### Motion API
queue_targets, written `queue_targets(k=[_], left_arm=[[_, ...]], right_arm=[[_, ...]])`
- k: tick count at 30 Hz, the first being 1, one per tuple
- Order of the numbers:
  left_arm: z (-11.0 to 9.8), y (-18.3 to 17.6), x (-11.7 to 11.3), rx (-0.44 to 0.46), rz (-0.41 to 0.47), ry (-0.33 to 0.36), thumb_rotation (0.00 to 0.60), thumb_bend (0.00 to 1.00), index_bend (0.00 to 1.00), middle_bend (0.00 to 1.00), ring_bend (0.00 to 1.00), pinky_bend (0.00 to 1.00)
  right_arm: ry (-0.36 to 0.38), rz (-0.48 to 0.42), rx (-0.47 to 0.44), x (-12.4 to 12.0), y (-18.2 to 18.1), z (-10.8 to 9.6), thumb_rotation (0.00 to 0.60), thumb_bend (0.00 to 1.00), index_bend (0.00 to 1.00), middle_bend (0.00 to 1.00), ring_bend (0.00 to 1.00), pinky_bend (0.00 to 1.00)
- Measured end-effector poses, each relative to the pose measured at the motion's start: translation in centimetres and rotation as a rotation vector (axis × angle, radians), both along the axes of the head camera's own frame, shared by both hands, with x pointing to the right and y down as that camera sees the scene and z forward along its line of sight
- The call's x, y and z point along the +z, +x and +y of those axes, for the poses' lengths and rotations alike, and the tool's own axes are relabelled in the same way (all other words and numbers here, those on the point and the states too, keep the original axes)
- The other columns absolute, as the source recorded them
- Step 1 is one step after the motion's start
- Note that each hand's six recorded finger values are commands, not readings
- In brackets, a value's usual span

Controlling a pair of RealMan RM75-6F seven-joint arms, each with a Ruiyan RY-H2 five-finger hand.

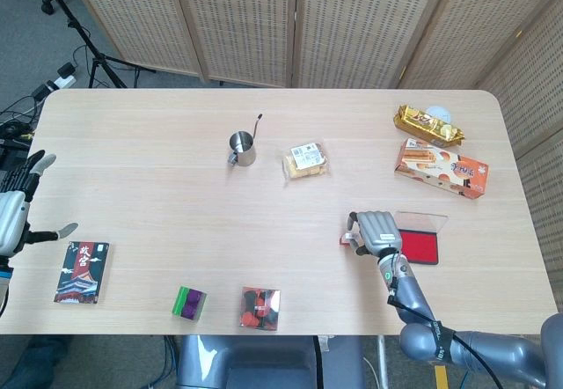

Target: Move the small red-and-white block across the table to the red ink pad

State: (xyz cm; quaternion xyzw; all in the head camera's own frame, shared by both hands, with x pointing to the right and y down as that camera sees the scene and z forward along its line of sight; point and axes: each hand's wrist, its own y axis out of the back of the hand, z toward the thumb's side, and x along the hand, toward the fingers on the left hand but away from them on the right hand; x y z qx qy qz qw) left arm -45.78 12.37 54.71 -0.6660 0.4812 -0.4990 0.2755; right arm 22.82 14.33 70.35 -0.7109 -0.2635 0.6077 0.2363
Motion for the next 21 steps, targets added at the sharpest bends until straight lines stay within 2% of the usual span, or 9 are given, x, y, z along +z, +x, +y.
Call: queue_targets(k=[21], left_arm=[[0.1,0.0,-0.2,0.001,0.005,0.001,0.6,0.0,0.0,0.0,0.0,0.0]], right_arm=[[0.011,-0.032,0.005,-1.0,-0.5,0.0,0.6,0.67,0.37,0.92,0.99,1.0]])
